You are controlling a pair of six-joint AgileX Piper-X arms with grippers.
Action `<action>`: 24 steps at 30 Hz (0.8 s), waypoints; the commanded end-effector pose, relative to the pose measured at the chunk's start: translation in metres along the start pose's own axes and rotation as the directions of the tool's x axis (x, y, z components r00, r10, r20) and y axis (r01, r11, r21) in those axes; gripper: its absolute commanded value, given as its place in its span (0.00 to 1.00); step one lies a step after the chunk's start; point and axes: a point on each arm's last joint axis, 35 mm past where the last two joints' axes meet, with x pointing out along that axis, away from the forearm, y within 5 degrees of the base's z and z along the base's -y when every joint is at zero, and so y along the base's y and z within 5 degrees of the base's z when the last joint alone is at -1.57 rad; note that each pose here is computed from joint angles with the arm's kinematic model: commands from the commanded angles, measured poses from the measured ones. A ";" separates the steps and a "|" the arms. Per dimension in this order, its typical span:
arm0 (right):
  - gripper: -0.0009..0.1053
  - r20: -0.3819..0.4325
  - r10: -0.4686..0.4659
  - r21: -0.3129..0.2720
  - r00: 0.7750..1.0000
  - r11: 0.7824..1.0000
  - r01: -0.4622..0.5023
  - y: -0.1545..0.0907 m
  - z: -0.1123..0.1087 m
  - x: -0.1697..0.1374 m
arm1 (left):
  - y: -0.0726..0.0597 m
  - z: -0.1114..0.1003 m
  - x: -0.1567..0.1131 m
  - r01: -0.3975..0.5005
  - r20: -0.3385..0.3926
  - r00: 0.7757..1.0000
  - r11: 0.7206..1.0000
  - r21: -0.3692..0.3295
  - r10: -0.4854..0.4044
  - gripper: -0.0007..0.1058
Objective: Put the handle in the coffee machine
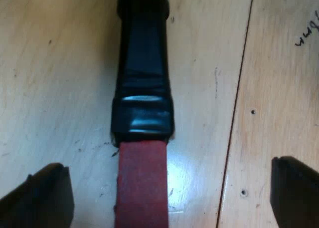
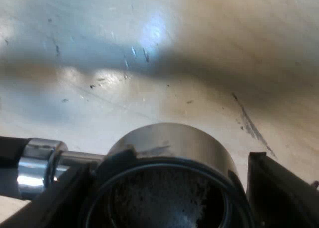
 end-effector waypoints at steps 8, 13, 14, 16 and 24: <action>0.01 0.000 0.025 0.003 1.000 1.000 -0.025 0.000 -0.002 -0.008 | -0.001 0.003 0.000 0.038 0.025 0.999 0.999 0.015 -0.038 0.77; 0.01 -0.001 0.042 0.000 0.999 0.999 -0.042 0.001 -0.003 -0.009 | -0.001 0.003 0.001 0.047 0.036 0.998 0.999 0.020 -0.047 0.77; 0.01 0.002 0.043 -0.005 0.999 0.999 -0.043 0.001 -0.004 -0.010 | -0.001 0.002 0.002 0.047 0.035 0.998 0.999 0.020 -0.048 0.77; 0.01 0.012 0.046 -0.011 0.999 0.999 -0.046 0.001 -0.004 -0.013 | 0.000 -0.001 0.004 0.050 0.029 0.998 0.999 0.019 -0.050 0.77; 0.01 0.033 0.087 -0.016 0.996 0.996 -0.086 0.002 -0.007 -0.022 | 0.003 -0.009 0.015 0.049 0.052 0.997 0.994 0.096 -0.054 0.77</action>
